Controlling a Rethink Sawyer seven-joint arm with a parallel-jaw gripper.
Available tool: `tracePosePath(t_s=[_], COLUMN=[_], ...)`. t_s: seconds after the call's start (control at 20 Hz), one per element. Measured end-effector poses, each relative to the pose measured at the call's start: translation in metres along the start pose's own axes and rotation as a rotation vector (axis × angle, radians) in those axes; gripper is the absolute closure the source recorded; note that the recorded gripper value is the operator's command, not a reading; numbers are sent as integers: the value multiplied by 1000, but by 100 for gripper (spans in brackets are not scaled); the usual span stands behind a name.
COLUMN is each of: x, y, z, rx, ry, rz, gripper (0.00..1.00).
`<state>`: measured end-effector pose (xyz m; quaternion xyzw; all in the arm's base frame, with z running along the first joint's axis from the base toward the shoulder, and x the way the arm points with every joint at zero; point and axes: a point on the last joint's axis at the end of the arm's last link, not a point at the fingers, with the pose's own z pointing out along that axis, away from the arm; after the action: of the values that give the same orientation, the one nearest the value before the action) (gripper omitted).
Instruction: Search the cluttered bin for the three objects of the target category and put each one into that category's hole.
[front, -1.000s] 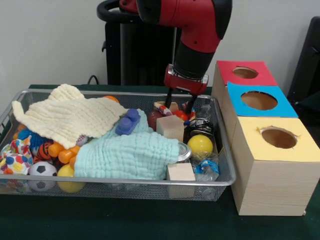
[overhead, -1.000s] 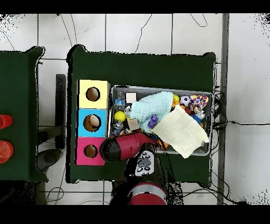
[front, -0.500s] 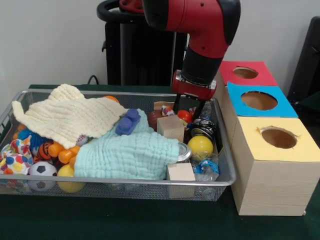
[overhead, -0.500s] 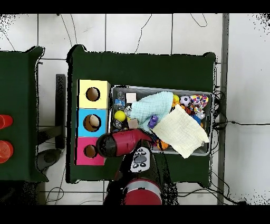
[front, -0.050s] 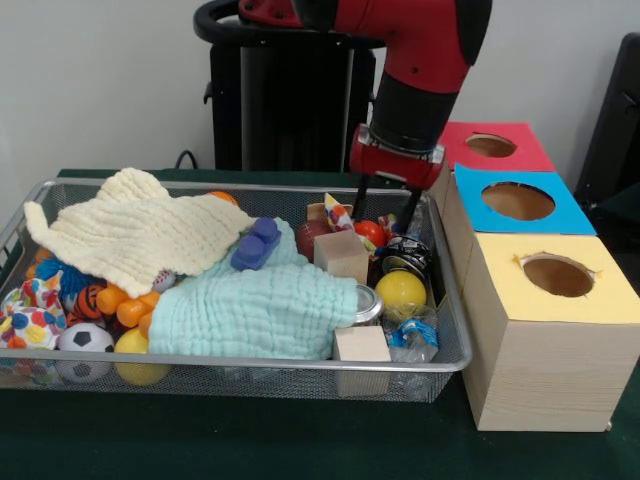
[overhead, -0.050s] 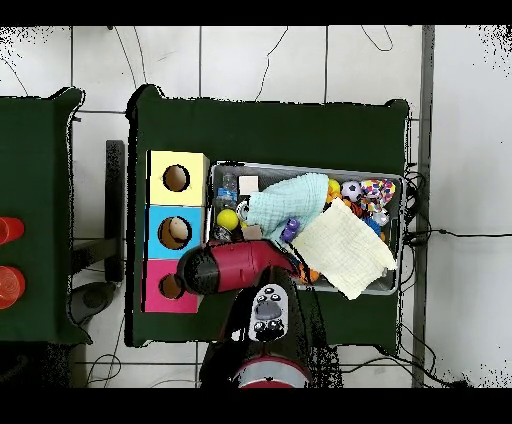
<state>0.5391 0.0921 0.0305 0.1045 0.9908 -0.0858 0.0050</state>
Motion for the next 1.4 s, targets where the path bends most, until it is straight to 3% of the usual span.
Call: tracePosePath(t_s=[0.4,0.75,1.4], x=[-17,-34,-85], y=[0,6,17], z=[-30,-32,-18], rx=[-7,-11,-18], ry=[-15,-46,-115], rz=[33,29,27], gripper=[0,0,0])
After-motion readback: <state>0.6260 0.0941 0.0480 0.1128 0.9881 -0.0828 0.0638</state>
